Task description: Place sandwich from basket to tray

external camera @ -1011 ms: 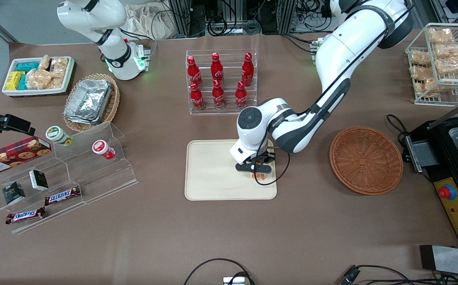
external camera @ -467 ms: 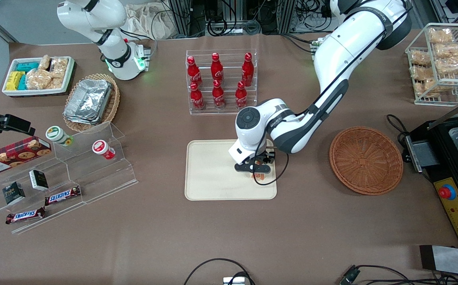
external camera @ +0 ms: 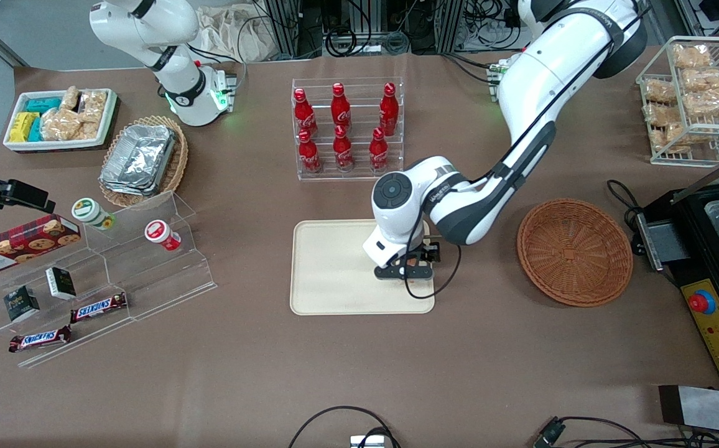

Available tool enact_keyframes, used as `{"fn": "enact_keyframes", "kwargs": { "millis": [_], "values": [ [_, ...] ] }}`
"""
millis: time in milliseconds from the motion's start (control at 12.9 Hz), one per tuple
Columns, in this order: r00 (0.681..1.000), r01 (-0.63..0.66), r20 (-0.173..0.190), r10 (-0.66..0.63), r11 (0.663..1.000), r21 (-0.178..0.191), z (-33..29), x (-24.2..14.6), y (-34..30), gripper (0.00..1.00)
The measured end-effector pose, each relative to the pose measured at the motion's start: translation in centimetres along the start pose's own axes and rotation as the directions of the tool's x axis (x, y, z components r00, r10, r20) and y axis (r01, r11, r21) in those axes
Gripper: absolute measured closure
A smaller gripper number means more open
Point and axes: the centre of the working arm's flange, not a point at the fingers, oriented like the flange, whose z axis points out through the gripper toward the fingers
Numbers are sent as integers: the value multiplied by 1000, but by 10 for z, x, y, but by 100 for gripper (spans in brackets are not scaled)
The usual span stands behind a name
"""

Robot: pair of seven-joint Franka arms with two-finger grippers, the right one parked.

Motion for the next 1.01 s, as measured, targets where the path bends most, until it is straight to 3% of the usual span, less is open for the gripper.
{"fn": "enact_keyframes", "kwargs": {
  "millis": [233,622,1011],
  "values": [
    [999,45,-27,-45,999,-1,-24,21,-18,0],
    [992,123,-28,-122,992,29,-67,44,-46,0],
    [966,257,-33,-258,966,-19,-114,80,-124,0]
  ]
}}
